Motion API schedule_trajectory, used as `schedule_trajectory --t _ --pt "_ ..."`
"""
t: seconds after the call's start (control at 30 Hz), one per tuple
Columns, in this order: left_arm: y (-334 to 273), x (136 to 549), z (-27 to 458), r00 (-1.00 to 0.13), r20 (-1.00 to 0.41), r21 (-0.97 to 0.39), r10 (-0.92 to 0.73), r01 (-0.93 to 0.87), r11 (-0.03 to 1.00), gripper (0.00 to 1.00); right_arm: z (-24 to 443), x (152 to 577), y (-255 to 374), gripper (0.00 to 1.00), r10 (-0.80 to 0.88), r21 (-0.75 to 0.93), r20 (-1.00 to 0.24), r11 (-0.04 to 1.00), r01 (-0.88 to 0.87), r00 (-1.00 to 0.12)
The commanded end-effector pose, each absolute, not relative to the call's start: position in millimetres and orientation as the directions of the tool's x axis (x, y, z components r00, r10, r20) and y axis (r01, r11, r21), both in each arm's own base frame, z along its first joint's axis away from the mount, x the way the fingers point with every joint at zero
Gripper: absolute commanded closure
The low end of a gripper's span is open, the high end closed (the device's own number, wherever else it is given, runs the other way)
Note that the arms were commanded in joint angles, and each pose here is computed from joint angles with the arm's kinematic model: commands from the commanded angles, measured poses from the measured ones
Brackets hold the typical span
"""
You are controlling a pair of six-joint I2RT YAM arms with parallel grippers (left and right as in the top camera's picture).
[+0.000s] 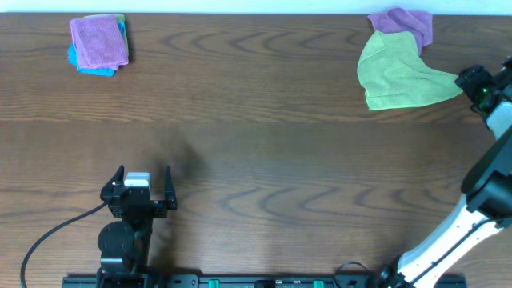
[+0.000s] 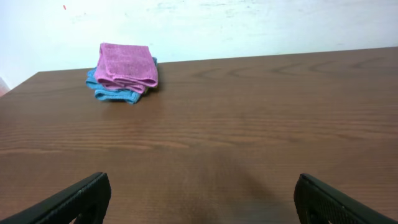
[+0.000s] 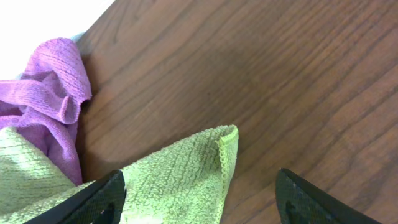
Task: Fold the cloth
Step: 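Reach the right gripper up to the green cloth's corner, then close the right gripper on the green cloth's corner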
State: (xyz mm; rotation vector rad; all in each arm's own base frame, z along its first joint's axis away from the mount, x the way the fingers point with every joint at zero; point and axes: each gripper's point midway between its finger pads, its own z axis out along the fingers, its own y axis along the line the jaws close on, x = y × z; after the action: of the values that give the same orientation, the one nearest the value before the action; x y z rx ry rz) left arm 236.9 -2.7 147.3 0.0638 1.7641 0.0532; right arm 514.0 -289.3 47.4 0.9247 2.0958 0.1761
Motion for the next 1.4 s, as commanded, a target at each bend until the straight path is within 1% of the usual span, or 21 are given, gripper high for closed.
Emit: schedule_trajectory --t 0.0,0.07,0.13,0.27,0.43,0.47,0.53,0.6,0.73,0.8,0.83,0.87,0.9,0.93,0.97,1.07,1.17,1.37 --pt "1.0 236.9 131.6 -0.228 -0.97 0.087 0.084 -0.001 0.996 0.05 37.3 514.0 -293.8 0.25 0.681 0.424 -0.616 0.71 0.562 -0.396" --pt "1.0 236.9 131.4 -0.228 -0.97 0.087 0.084 -0.001 0.996 0.04 35.8 513.5 -293.5 0.31 0.682 0.423 -0.613 0.709 0.564 -0.399" --pt "1.0 236.9 131.6 -0.228 -0.97 0.087 0.084 -0.001 0.996 0.05 34.2 512.5 -294.2 0.34 0.683 0.419 -0.611 0.707 0.57 -0.399" --pt "1.0 236.9 131.6 -0.228 -0.97 0.087 0.084 -0.002 0.996 0.05 31.0 509.3 -295.9 0.37 0.684 0.403 -0.607 0.703 0.586 -0.404" --pt "1.0 236.9 131.6 -0.228 -0.97 0.087 0.084 -0.001 0.996 0.05 29.9 507.6 -298.0 0.51 0.684 0.392 -0.609 0.699 0.598 -0.402" --pt "1.0 236.9 131.4 -0.228 -0.97 0.087 0.084 -0.002 0.996 0.05 29.1 506.6 -298.9 0.52 0.684 0.386 -0.608 0.698 0.603 -0.402" --pt "1.0 236.9 131.4 -0.228 -0.97 0.086 0.084 -0.001 0.996 0.05 27.5 504.6 -299.4 0.53 0.677 0.372 -0.609 0.704 0.605 -0.413" --pt "1.0 236.9 131.4 -0.228 -0.97 0.087 0.084 -0.001 0.996 0.05 24.4 501.0 -300.9 0.51 0.68 0.357 -0.603 0.698 0.621 -0.417" --pt "1.0 236.9 131.6 -0.228 -0.97 0.087 0.084 -0.001 0.996 0.05 22.8 499.5 -300.6 0.52 0.676 0.348 -0.601 0.702 0.622 -0.426" --pt "1.0 236.9 131.4 -0.228 -0.97 0.087 0.084 -0.002 0.996 0.05 22.8 499.5 -300.6 0.58 0.676 0.348 -0.601 0.702 0.622 -0.426" --pt "1.0 236.9 131.4 -0.228 -0.97 0.087 0.084 -0.002 0.996 0.05 22.7 499.3 -300.5 0.66 0.676 0.348 -0.601 0.701 0.622 -0.427" --pt "1.0 236.9 131.6 -0.228 -0.97 0.087 0.084 -0.002 0.996 0.05 22.7 499.3 -300.5 0.69 0.676 0.348 -0.601 0.701 0.622 -0.427" --pt "1.0 236.9 131.5 -0.228 -0.97 0.087 0.084 -0.001 0.996 0.05 22.6 499.3 -300.5 0.76 0.676 0.348 -0.6 0.701 0.622 -0.427" --pt "1.0 236.9 131.4 -0.228 -0.97 0.087 0.084 -0.002 0.996 0.05 22.4 499.2 -300.5 0.79 0.676 0.347 -0.6 0.701 0.623 -0.427" --pt "1.0 236.9 131.4 -0.228 -0.97 0.087 0.084 -0.001 0.996 0.05 21.8 499.2 -300.4 0.87 0.677 0.348 -0.599 0.701 0.623 -0.427" --pt "1.0 236.9 131.4 -0.228 -0.97 0.087 0.084 -0.001 0.996 0.05 18.8 498.5 -300.3 0.91 0.679 0.345 -0.595 0.699 0.626 -0.43" --pt "1.0 236.9 131.6 -0.228 -0.97 0.087 0.084 -0.001 0.996 0.05 13.6 497.5 -299.4 0.99 0.683 0.345 -0.587 0.697 0.628 -0.436" --pt "1.0 236.9 131.6 -0.228 -0.97 0.087 0.084 -0.002 0.996 0.05 15.9 501.9 -295.9 0.99 0.681 0.367 -0.588 0.706 0.606 -0.437"
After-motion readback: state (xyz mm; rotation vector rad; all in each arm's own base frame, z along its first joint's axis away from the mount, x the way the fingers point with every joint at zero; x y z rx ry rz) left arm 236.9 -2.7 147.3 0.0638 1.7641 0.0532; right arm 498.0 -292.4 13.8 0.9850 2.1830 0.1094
